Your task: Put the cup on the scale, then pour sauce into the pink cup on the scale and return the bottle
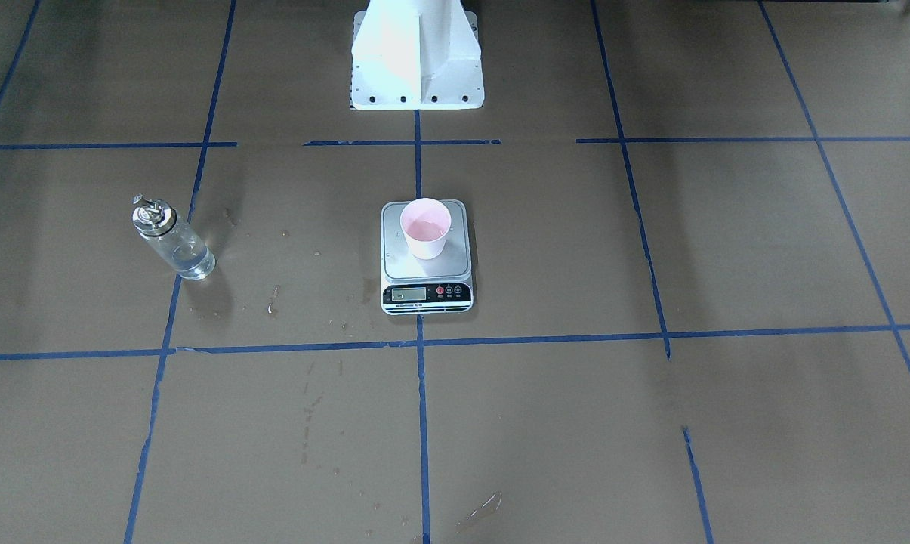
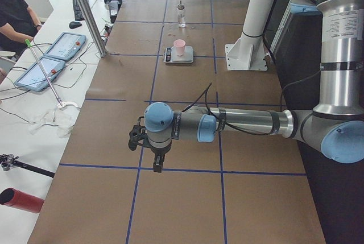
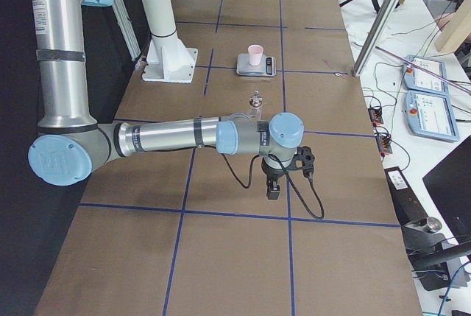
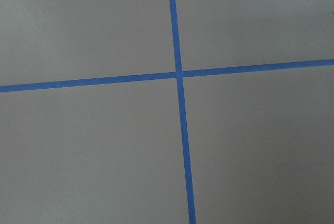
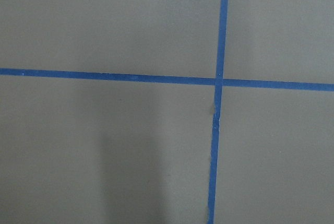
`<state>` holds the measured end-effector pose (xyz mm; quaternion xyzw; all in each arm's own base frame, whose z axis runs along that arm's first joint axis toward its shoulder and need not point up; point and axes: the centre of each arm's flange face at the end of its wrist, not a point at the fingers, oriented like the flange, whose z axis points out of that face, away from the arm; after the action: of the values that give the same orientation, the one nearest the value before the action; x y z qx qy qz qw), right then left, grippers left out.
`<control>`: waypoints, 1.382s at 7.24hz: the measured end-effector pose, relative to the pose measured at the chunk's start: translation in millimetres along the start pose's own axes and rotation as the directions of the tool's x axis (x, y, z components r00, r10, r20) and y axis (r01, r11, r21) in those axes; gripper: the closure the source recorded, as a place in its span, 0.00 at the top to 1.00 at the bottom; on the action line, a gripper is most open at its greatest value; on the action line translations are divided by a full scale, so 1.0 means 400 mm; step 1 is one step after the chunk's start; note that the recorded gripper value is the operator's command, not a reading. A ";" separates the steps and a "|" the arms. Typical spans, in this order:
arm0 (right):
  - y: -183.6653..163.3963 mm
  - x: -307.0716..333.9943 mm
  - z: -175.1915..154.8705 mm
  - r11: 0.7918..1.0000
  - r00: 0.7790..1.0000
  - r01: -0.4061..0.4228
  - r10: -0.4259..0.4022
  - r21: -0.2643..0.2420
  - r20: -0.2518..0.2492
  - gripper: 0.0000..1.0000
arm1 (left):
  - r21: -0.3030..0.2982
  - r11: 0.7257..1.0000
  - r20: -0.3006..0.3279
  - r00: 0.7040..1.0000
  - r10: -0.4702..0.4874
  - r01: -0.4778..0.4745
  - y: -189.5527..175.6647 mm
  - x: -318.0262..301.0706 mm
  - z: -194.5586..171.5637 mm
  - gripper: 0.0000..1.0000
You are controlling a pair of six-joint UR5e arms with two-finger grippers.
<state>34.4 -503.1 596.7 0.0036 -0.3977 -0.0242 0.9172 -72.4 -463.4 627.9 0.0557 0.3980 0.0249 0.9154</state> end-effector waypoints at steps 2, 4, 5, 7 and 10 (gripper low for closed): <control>-0.001 -0.002 0.002 1.000 1.000 0.003 -0.003 -0.001 0.000 1.00 | -0.001 1.000 0.000 1.000 0.006 -0.006 -0.003 0.005 0.003 1.00; -0.005 -0.009 0.005 1.000 1.000 0.009 -0.009 -0.004 0.000 1.00 | -0.007 1.000 -0.002 1.000 0.004 -0.004 -0.003 -0.001 0.012 1.00; -0.005 -0.011 0.006 1.000 1.000 0.010 -0.010 -0.005 0.000 1.00 | -0.009 1.000 -0.002 1.000 0.001 -0.002 -0.003 -0.005 0.016 1.00; -0.007 -0.015 0.009 1.000 1.000 0.013 -0.013 -0.007 0.001 1.00 | -0.009 1.000 -0.003 1.000 0.002 -0.002 -0.004 -0.005 0.016 1.00; -0.009 -0.021 0.008 1.000 1.000 0.017 -0.017 -0.006 0.003 1.00 | -0.006 1.000 -0.003 1.000 0.006 -0.006 -0.005 0.000 0.012 1.00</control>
<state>26.4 -506.2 592.7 0.0042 -0.3988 -0.0330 0.9165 -69.0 -465.8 631.0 0.0541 0.3990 0.0288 0.9149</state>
